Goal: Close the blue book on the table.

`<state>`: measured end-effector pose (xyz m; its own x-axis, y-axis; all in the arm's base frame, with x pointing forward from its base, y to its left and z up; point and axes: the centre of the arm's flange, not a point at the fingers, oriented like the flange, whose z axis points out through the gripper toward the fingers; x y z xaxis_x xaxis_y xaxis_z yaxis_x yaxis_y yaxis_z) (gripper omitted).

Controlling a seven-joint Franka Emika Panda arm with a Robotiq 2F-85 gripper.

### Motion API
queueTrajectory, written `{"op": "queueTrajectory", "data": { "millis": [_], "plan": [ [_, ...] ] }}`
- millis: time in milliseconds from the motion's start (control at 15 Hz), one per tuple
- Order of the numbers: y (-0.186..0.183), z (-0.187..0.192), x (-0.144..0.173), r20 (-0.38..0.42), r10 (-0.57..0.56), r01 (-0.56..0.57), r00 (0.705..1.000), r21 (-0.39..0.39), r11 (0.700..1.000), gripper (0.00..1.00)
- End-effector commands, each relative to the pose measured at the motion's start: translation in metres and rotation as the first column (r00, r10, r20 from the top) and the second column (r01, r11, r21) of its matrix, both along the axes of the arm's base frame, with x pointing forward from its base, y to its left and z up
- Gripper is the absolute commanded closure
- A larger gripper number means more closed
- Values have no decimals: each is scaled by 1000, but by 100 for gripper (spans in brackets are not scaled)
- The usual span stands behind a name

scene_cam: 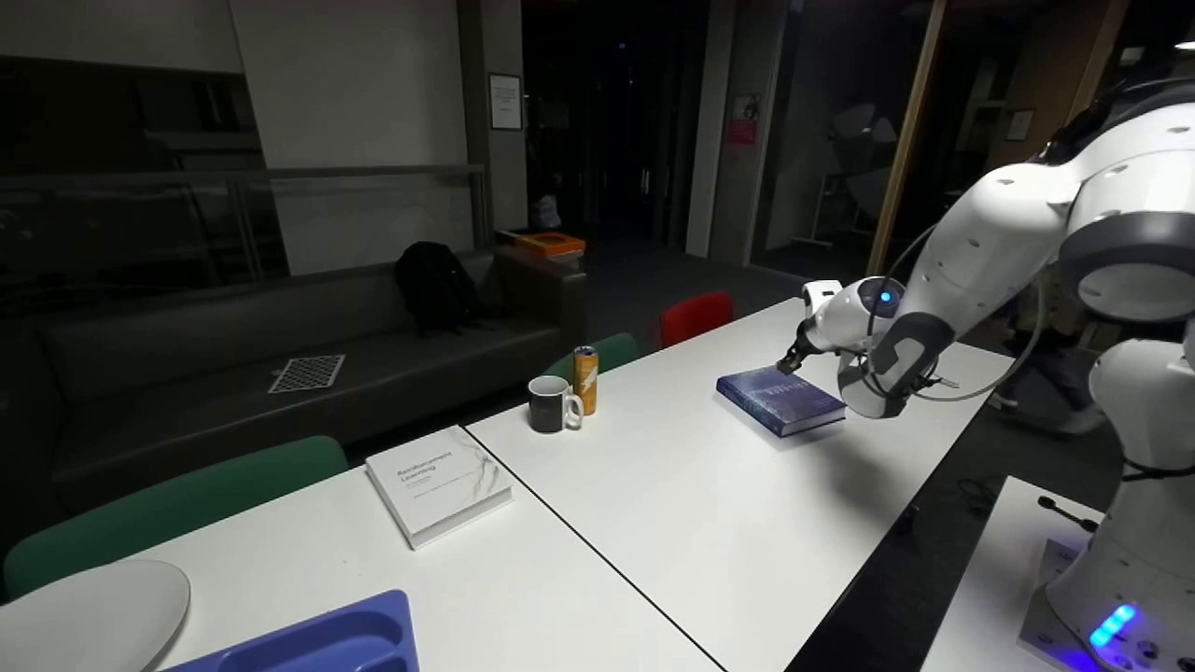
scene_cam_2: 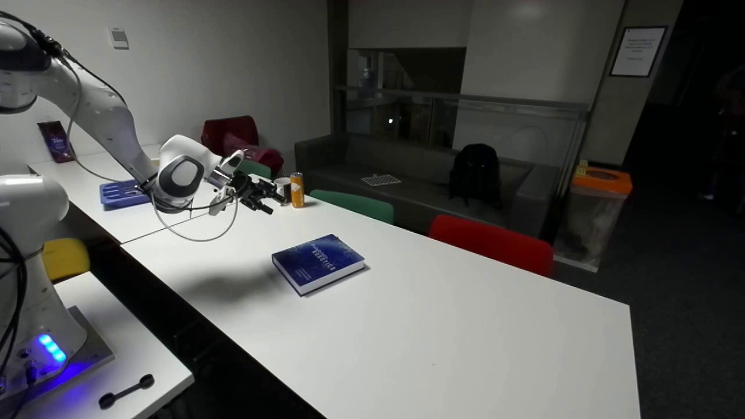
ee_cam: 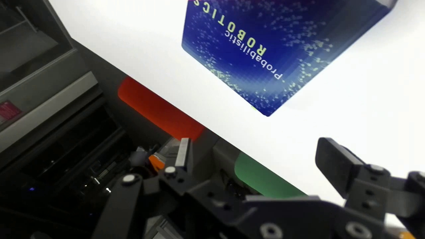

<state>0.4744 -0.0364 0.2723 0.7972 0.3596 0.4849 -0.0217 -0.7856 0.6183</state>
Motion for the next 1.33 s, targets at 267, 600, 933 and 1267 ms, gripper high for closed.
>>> {"op": "queueTrajectory", "data": {
  "millis": [267,600,933,1267],
  "plan": [
    [-46,8,-16,-96,52,-26,994,257,966,0],
    [-59,8,-14,-178,48,20,983,361,932,0],
    [-41,5,1,-271,69,59,960,438,897,0],
    [-11,6,30,-308,125,41,943,479,877,0]
  ]
}}
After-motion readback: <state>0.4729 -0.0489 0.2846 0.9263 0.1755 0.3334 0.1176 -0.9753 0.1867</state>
